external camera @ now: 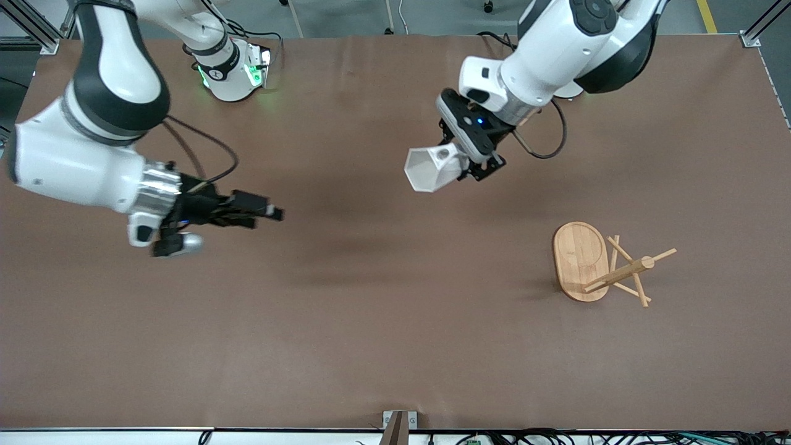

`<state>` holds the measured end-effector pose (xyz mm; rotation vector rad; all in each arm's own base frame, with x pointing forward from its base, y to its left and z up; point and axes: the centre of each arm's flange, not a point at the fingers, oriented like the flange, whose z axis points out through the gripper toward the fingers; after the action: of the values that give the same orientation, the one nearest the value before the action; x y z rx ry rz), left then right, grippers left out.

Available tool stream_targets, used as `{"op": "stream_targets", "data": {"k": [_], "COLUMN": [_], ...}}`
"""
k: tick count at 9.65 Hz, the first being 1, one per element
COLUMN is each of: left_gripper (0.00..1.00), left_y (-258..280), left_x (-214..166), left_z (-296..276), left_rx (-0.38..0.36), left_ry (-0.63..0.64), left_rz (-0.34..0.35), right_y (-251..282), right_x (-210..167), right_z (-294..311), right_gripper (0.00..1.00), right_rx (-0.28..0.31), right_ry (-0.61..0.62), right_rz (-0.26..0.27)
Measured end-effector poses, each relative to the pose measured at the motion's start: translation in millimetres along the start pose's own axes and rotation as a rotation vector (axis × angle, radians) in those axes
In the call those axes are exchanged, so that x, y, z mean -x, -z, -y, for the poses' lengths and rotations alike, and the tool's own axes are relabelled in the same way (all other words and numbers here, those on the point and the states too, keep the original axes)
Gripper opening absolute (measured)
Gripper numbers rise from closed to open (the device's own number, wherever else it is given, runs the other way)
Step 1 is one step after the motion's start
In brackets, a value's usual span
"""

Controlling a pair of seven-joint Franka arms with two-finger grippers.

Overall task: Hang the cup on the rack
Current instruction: 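Carry the cup with the left gripper while the right gripper retracts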

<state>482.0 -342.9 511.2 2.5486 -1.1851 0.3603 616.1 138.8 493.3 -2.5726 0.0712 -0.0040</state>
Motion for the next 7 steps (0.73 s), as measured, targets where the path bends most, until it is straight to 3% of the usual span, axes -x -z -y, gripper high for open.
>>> {"op": "stream_targets", "data": {"k": [3,4,5,7], "left_gripper": [0.72,0.72,0.72,0.72], "left_y": [10,12,15,17], "left_x": [11,16,22,30], "left_z": [40,57,73,90], "left_rx": [-0.031,-0.038,-0.044,-0.088], "left_ry": [0.208,0.261,0.314,0.412], "left_rz": [-0.008,-0.010,-0.013,0.005], "right_y": [77,94,110,151], "right_x": [-2,1,4,6], "right_z": [-61,-68,-78,-106], "right_gripper": [1.00,1.00,1.00,1.00], "right_rx": [0.302,0.379,0.419,0.436], "right_ry": [0.039,0.057,0.050,-0.003], "right_rz": [-0.098,-0.117,-0.129,-0.151]}}
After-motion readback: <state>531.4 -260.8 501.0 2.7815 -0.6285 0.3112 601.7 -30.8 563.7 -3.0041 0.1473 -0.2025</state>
